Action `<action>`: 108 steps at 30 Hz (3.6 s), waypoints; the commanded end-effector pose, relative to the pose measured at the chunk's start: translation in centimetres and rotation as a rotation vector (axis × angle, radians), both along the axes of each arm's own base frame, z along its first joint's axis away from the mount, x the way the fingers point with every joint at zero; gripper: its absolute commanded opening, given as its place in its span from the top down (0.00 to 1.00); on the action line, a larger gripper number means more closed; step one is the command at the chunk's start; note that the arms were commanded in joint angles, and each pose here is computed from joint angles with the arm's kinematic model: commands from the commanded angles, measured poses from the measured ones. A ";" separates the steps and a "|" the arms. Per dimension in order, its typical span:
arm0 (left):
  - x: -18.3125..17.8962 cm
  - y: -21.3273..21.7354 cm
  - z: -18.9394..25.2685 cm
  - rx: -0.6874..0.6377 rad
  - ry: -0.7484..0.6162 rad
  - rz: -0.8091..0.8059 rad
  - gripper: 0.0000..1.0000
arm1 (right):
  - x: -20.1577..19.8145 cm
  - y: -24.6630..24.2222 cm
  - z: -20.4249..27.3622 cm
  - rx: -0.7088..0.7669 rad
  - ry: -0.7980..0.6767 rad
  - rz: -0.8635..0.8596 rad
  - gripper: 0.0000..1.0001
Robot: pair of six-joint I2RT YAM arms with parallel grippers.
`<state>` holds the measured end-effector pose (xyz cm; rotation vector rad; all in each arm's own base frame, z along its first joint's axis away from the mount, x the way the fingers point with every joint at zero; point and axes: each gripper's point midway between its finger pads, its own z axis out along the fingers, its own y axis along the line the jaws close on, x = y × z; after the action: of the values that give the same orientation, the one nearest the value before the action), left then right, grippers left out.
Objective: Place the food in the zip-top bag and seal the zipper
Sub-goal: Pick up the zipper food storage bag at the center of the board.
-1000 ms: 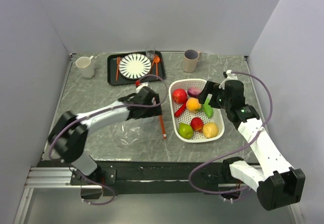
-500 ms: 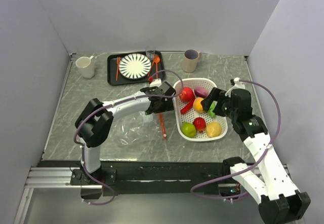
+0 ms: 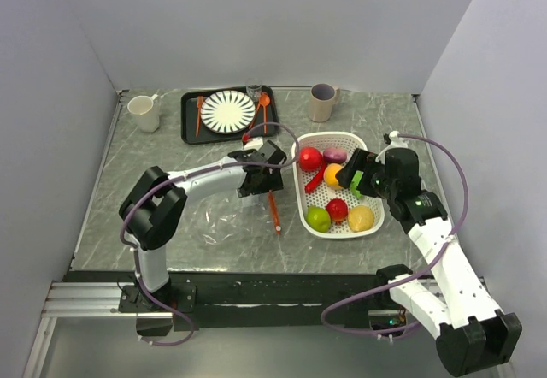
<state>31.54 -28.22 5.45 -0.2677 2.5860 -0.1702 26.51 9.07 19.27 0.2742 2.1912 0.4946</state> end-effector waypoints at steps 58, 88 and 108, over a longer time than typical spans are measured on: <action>2.5 -1.8 -0.7 0.043 0.064 -0.083 0.48 | -0.8 0.4 -0.4 -0.015 0.028 0.061 0.00; 1.3 -1.2 -2.5 0.076 0.145 -0.080 0.95 | -0.6 1.0 0.2 -0.009 0.037 0.101 0.00; -2.1 -2.4 12.2 -0.348 -0.198 -0.319 0.99 | 0.5 10.5 0.4 0.317 0.069 0.318 0.28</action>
<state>29.45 -28.73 15.48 -0.0882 2.4647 -0.5652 25.82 16.12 17.19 0.1814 2.3159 0.8833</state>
